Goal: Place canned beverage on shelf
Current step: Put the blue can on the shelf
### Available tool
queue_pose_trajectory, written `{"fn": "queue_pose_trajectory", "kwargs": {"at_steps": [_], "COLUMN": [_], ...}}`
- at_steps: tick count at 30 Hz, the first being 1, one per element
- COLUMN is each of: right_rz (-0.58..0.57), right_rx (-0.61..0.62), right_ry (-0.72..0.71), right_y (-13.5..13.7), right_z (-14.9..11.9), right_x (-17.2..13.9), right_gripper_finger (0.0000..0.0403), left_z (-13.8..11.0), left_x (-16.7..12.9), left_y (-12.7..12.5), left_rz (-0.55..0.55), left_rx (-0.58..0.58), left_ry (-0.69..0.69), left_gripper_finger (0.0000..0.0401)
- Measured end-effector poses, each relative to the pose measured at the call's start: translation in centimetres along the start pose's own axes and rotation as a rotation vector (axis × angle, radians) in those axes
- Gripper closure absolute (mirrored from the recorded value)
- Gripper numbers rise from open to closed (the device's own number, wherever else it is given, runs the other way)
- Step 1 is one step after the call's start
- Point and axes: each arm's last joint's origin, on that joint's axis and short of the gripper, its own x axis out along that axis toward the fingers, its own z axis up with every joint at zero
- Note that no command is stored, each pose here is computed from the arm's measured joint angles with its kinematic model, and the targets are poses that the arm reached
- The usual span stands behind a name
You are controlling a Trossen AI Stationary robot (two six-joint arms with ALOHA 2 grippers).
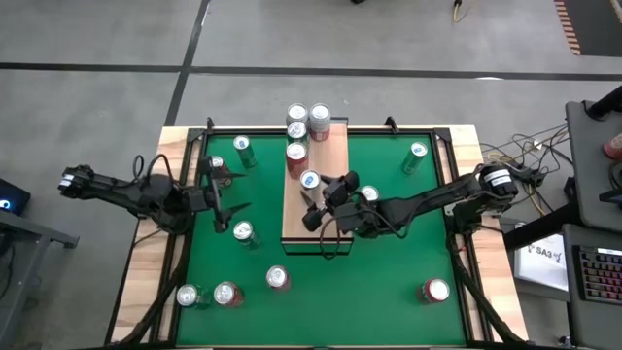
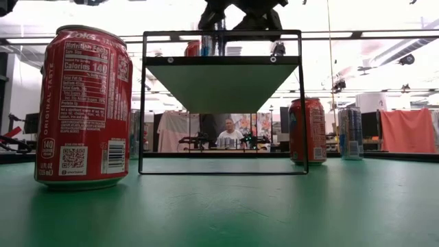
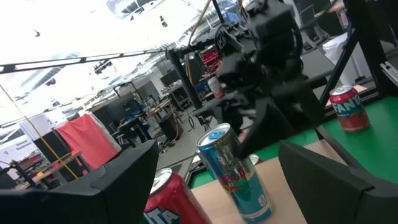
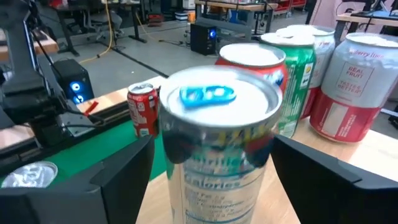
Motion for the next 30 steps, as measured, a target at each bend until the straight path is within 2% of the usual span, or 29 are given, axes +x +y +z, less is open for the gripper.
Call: {"fn": "queue_pose_trajectory", "kwargs": {"at_steps": [20,24,30], "right_rz": [0.058,0.033,-0.026], "right_rx": [0.091,0.087,0.097], "right_ry": [-0.083,-0.068,0.007], "right_y": [-2.5,-3.4,-4.5], "right_z": [5.5,6.1,5.5], "right_x": [-3.7,-4.3,-4.5], "right_gripper_finger": [0.0098,0.0131,0.0232], "left_z": [-0.9,-1.3,-1.7], "left_x": [1.5,1.7,1.5], "left_y": [-1.3,-1.6,-1.8], "left_rz": [-0.045,-0.066,-0.088], "left_rx": [-0.019,-0.013,0.001], "left_ry": [0.075,0.110,0.147], "left_gripper_finger": [0.0083,0.0083,0.0083]}}
